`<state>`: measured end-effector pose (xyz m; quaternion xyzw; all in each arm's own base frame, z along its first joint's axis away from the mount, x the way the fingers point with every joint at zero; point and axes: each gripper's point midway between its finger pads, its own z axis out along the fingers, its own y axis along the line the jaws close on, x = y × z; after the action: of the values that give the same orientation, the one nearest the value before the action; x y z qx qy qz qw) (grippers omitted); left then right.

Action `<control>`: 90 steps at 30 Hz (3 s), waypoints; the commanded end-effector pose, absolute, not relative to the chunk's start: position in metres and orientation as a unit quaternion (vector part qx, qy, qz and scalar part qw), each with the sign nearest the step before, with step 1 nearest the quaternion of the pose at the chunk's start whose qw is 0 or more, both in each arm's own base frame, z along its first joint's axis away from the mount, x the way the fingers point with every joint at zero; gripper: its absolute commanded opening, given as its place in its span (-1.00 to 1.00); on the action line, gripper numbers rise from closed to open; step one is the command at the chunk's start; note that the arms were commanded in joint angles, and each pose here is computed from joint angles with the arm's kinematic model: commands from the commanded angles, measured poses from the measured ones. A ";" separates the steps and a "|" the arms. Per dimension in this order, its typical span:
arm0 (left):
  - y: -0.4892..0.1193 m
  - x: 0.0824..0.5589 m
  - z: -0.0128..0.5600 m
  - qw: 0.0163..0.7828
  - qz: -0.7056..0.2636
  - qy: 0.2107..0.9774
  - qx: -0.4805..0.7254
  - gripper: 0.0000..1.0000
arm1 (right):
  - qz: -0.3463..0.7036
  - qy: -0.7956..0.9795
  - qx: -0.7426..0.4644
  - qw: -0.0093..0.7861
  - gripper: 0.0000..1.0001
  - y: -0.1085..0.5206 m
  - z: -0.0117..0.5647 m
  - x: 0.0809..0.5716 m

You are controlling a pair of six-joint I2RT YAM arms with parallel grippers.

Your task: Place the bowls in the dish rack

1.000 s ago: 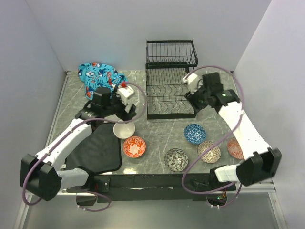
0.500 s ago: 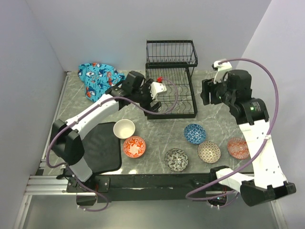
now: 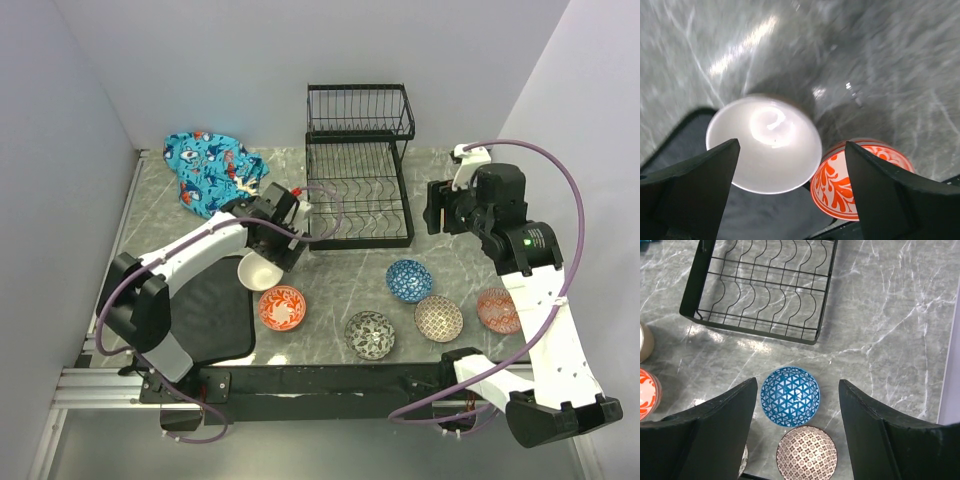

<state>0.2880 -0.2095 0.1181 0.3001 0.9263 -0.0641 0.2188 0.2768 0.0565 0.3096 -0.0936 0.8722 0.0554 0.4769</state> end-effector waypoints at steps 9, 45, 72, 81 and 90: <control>-0.206 0.302 0.099 0.213 -0.031 0.944 0.249 0.44 | 0.054 0.859 -0.087 0.502 0.48 0.054 0.325 0.286; -0.228 0.287 0.163 0.221 -0.099 0.916 0.321 -0.98 | 0.041 0.855 -0.083 0.510 0.45 0.047 0.322 0.283; -0.429 0.294 0.305 0.391 -0.638 0.623 0.228 -0.98 | -0.031 0.858 -0.032 0.512 0.41 -0.001 0.309 0.254; -0.442 0.346 0.301 0.369 -0.680 0.626 0.103 -0.98 | -0.026 0.863 -0.016 0.504 0.42 -0.006 0.298 0.250; -0.460 0.380 0.285 0.382 -0.686 0.613 0.094 -0.98 | -0.021 0.866 0.005 0.500 0.41 -0.013 0.299 0.259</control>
<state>0.3666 -0.4541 0.2154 0.0709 0.7009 -0.6365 0.3139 0.2505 -0.0120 0.2891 -0.0047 0.8744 -0.0288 0.4844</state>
